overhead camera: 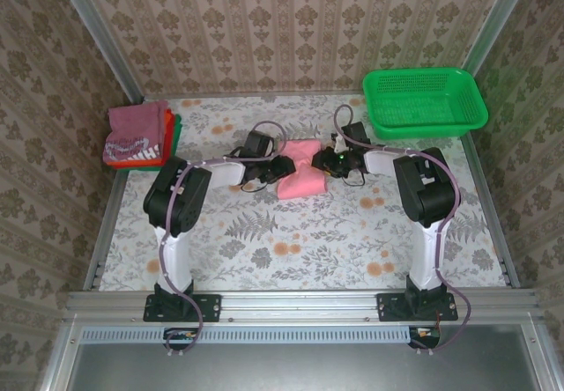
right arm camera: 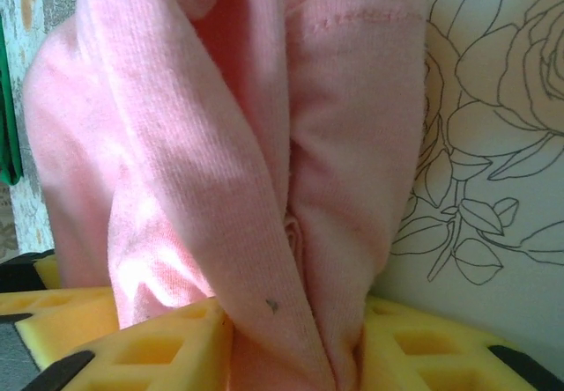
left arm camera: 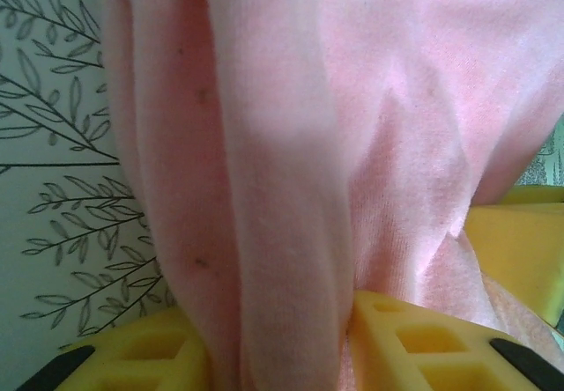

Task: Fold and stack the t-shirts

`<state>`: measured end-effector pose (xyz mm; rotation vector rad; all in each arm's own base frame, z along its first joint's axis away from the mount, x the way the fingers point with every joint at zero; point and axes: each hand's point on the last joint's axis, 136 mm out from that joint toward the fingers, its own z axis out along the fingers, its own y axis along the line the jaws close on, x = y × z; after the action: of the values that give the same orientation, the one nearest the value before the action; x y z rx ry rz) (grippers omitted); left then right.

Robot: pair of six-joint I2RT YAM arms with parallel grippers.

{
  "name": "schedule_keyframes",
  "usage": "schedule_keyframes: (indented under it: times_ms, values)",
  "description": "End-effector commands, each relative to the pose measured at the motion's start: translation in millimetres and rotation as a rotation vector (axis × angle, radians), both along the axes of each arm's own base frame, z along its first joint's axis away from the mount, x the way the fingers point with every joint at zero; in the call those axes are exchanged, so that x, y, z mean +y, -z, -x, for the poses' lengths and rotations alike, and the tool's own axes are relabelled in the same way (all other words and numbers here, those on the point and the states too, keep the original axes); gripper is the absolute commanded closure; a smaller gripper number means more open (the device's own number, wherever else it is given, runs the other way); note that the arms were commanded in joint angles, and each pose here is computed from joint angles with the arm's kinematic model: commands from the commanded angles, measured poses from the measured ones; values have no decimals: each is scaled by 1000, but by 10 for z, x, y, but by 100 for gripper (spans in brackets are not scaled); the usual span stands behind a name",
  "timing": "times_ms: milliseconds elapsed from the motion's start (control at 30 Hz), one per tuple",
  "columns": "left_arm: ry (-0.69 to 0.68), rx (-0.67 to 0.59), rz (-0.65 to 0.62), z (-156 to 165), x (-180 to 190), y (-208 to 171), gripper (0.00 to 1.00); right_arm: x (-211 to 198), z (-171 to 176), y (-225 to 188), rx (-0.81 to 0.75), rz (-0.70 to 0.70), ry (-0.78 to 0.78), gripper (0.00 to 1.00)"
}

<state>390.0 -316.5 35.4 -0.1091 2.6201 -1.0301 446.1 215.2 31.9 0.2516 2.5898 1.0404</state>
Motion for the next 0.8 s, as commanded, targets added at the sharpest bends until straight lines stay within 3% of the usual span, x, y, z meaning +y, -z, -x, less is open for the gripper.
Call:
schedule_keyframes:
  times_ms: [0,267,433,667,733,767]
  values:
    - [33,11,35,11,-182,42,65,134,121,134,52,-65,-32,62]
    - [79,-29,56,-25,-384,-55,79,277,138,98,43,-126,-57,63]
    - [77,-9,53,-12,-383,29,100,281,131,119,44,-127,-56,64]
    - [105,-78,2,-30,-230,-33,100,172,118,-36,-22,-73,-61,61]
    - [158,-155,-35,-29,-151,-132,100,90,104,-116,-69,-32,-53,53]
    - [176,-187,-63,-32,-85,-190,100,49,102,-171,-101,-9,-54,44]
